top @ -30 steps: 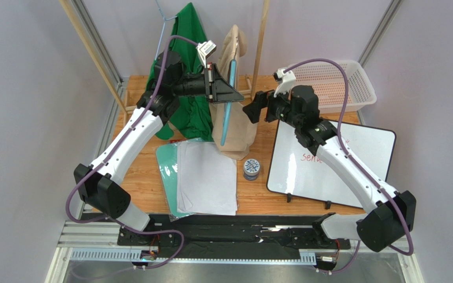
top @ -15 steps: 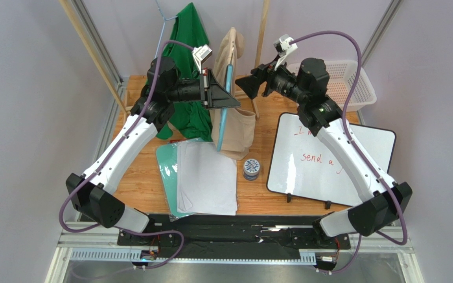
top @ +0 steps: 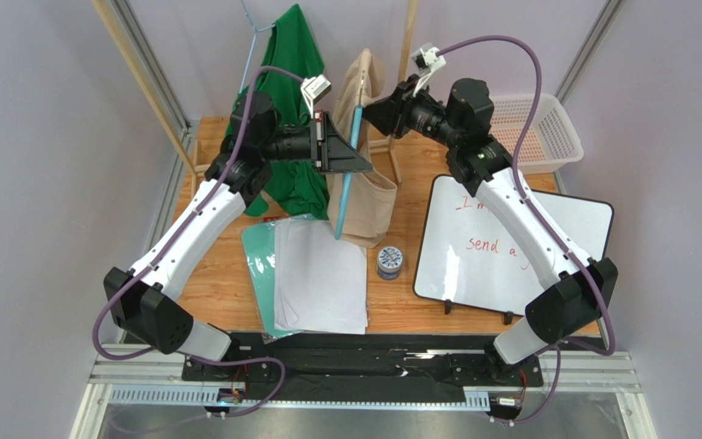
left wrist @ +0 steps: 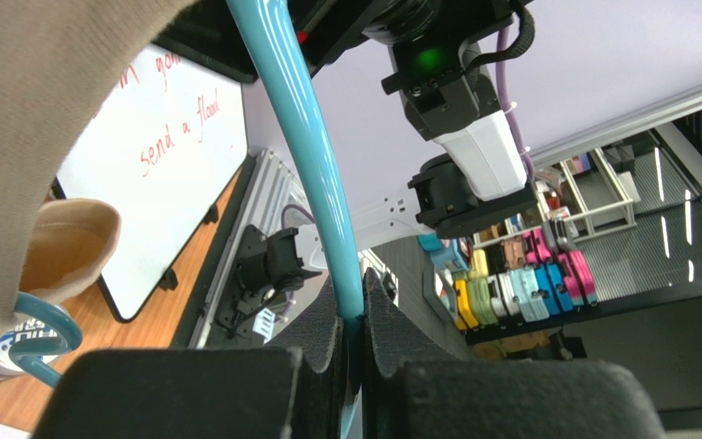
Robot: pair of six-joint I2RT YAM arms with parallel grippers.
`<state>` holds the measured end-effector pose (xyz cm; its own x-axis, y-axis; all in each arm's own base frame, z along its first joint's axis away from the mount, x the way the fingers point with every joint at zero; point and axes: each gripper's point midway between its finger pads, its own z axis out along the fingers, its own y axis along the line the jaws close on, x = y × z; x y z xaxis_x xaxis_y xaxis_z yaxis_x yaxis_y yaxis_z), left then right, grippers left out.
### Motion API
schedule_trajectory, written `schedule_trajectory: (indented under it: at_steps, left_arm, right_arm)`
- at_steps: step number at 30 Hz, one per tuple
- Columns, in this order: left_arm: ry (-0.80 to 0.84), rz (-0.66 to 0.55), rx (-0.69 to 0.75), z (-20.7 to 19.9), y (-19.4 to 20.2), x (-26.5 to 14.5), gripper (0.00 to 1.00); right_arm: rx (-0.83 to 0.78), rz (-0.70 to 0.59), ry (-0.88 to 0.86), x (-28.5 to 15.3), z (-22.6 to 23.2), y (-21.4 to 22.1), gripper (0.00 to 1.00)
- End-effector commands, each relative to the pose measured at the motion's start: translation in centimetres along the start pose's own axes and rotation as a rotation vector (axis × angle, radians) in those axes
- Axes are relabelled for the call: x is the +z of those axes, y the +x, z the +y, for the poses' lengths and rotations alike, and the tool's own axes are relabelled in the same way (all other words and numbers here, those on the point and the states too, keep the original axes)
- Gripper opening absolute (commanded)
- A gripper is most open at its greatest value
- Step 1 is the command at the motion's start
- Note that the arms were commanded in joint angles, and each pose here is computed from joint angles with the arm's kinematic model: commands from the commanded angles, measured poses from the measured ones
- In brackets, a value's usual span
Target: Remove the t-shirt from the hanger
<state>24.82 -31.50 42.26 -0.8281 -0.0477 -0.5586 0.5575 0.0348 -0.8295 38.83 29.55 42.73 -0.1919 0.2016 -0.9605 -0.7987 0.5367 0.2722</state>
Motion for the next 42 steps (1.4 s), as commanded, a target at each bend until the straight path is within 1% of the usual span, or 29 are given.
schedule_trajectory:
  at_steps: [1, 4, 9, 10, 12, 17, 21, 23, 25, 28, 29, 30, 31, 32, 33, 36, 37, 40, 42]
  left_arm:
    - [0.074, -0.008, 0.143, -3.0, 0.3, -0.9, 0.0]
    - [0.069, -0.002, 0.138, -2.6, 0.8, -1.1, 0.0]
    - [0.066, 0.008, 0.135, -2.5, 1.6, -1.4, 0.0]
    - [0.068, 0.01, 0.138, -2.6, 1.7, -1.5, 0.0]
    - [0.072, 0.015, 0.147, -2.9, 2.0, -1.7, 0.0]
    - [0.084, 0.019, 0.187, -4.1, 2.7, -2.4, 0.0]
    - [0.087, 0.019, 0.219, -5.3, 3.2, -3.0, 0.0]
    - [0.07, 0.018, 0.225, -5.4, 3.3, -3.2, 0.0]
    - [0.048, -0.009, 0.263, -5.9, 2.7, -3.4, 0.0]
    - [0.031, -0.034, 0.29, -7.3, 2.4, -3.9, 0.0]
    - [0.025, -0.043, 0.326, -7.8, 2.4, -4.2, 0.0]
    - [-0.006, -0.08, 0.353, -8.2, 1.7, -4.5, 0.0]
    - [-0.05, -0.089, 0.337, -8.1, 2.0, -5.0, 0.0]
    - [-0.088, -0.109, 0.371, -7.8, 1.7, -5.2, 0.0]
    - [-0.147, -0.16, 0.379, -7.5, 0.7, -5.6, 0.0]
    - [-0.245, -0.207, 0.37, -6.2, 0.1, -6.2, 0.0]
    - [-0.253, -0.21, 0.366, -6.0, 0.1, -6.3, 0.0]
    - [-0.268, -0.215, 0.356, -5.4, -0.1, -6.2, 0.0]
    - [-0.275, -0.211, 0.342, -4.8, -0.1, -6.0, 0.0]
  right_arm:
    - [-0.01, -0.137, 0.094, 0.1, -0.9, -4.5, 0.08]
    - [0.016, -0.134, 0.207, 0.3, -3.1, -4.5, 0.0]
    - [0.045, -0.129, 0.343, 0.8, -6.4, -5.0, 0.0]
    - [0.041, -0.146, 0.379, 1.2, -7.5, -5.7, 0.0]
    - [0.042, -0.131, 0.422, 1.4, -9.0, -5.8, 0.0]
    - [0.05, -0.125, 0.473, 2.9, -13.0, -6.4, 0.0]
    - [0.067, -0.086, 0.486, 3.7, -14.7, -5.0, 0.0]
    - [0.08, -0.067, 0.467, 4.0, -14.7, -4.1, 0.0]
    - [0.087, -0.06, 0.426, 4.6, -14.5, -3.2, 0.0]
    - [0.095, -0.04, 0.388, 5.3, -14.3, -2.3, 0.0]
    - [0.09, -0.027, 0.38, 5.5, -14.2, -2.0, 0.0]
    - [0.098, -0.008, 0.372, 5.5, -14.1, -1.7, 0.0]
    - [0.103, 0.009, 0.335, 5.6, -13.5, -1.3, 0.0]
    - [0.107, 0.022, 0.308, 5.6, -13.0, -0.9, 0.0]
    - [0.11, 0.04, 0.266, 5.7, -12.1, -0.5, 0.0]
    - [0.115, 0.086, 0.259, 5.1, -11.7, 1.2, 0.0]
    - [0.131, 0.116, 0.266, 5.0, -11.8, 2.9, 0.0]
    - [0.132, 0.137, 0.252, 4.9, -11.2, 4.1, 0.0]
    - [0.137, 0.188, 0.272, 5.1, -11.8, 6.1, 0.0]
